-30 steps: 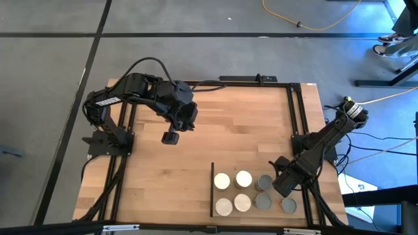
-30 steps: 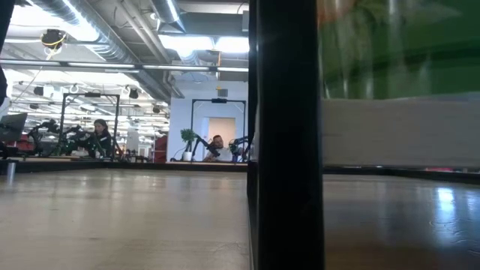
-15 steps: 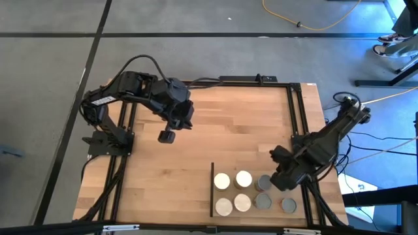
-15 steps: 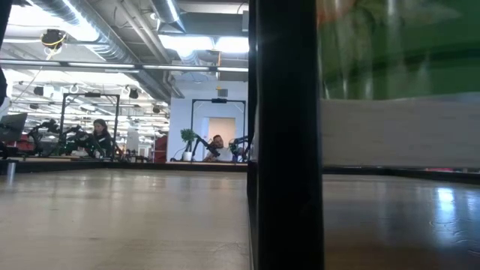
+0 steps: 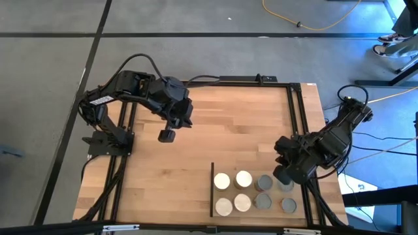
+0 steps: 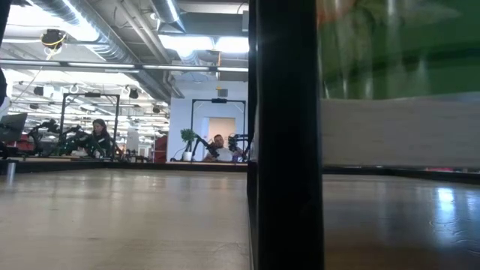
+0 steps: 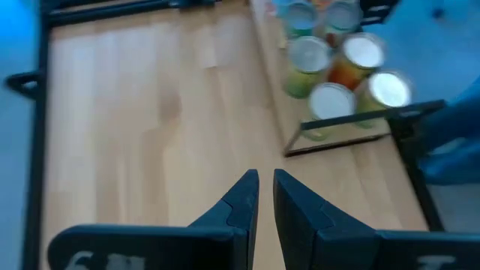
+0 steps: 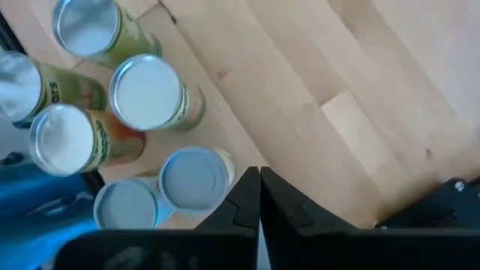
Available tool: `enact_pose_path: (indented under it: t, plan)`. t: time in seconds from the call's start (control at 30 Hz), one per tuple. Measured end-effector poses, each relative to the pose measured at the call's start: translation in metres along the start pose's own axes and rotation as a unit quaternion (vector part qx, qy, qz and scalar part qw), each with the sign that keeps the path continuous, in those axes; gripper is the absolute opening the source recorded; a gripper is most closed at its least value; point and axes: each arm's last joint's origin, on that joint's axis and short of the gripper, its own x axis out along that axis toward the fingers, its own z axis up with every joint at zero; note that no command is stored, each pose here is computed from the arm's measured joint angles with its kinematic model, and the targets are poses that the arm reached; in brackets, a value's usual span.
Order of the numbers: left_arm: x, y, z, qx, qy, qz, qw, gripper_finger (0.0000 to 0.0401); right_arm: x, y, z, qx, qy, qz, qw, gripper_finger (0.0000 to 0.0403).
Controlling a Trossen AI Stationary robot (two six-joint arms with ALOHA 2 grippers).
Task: Pick and place cans onto a shelf
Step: Return to Home Position
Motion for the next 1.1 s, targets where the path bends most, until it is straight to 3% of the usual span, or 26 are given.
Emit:
enact_pose_path:
  t: [0.2,0.53,0.77,0.87,1.1]
  plan:
    - [0.0,0.004,-0.001,-0.043,0.005,0.062,0.997,0.0037,0.0,0.0,0.001,-0.002,-0.017,-0.006,1.0,0.0005]
    - [-0.01,0.004,-0.01,-0.015,0.035,0.093,0.995,0.0003,-0.016,-0.01,0.012,-0.015,-0.044,-0.018,0.999,0.0003]
    - [-0.051,-0.002,-0.03,-0.025,0.022,0.11,0.993,0.0001,-0.055,-0.027,0.033,-0.068,-0.178,-0.003,0.982,0.0004]
    - [-0.083,-0.007,-0.043,-0.025,-0.025,0.096,0.995,0.0001,-0.071,-0.043,0.035,-0.089,-0.232,-0.008,0.969,0.0003]
    - [-0.154,-0.019,-0.084,-0.049,-0.12,0.101,0.986,0.0,-0.097,-0.1,0.027,-0.056,-0.315,0.008,0.947,0.0002]
